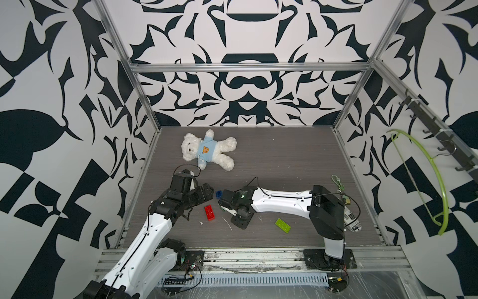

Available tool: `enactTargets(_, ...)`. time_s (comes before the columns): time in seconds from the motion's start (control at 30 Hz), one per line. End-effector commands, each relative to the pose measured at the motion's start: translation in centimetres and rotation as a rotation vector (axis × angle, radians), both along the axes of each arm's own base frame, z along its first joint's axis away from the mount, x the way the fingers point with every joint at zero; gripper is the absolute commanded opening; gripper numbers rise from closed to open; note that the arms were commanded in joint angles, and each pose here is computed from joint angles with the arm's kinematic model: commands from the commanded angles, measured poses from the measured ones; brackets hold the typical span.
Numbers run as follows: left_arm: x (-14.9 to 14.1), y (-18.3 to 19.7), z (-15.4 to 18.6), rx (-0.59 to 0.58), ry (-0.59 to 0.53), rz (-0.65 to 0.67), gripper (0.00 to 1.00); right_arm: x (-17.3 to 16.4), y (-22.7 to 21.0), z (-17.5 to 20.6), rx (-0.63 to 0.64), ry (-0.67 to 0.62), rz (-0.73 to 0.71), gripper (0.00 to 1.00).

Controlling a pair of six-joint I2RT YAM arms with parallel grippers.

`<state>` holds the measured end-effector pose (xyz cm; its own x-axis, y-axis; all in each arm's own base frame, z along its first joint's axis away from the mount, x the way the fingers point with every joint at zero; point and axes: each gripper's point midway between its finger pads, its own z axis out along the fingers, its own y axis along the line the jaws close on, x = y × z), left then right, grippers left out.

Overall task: Assemble a carrot with lego
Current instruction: Assemble the lego brick with the lego brick.

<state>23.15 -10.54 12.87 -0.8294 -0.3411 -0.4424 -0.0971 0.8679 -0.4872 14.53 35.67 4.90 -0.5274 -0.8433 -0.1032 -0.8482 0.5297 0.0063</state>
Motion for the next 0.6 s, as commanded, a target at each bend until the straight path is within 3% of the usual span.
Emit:
enactTargets(0.0,-0.13,-0.09,0.1,-0.003,0.003,-0.013,0.94,-0.28,0.75,0.89,0.018,0.006,0.03,0.25)
enactTargets(0.57,-0.27,-0.42,0.05,-0.018,0.002,-0.029,0.93,-0.36,0.85,0.0,0.007,0.014,0.078,0.25)
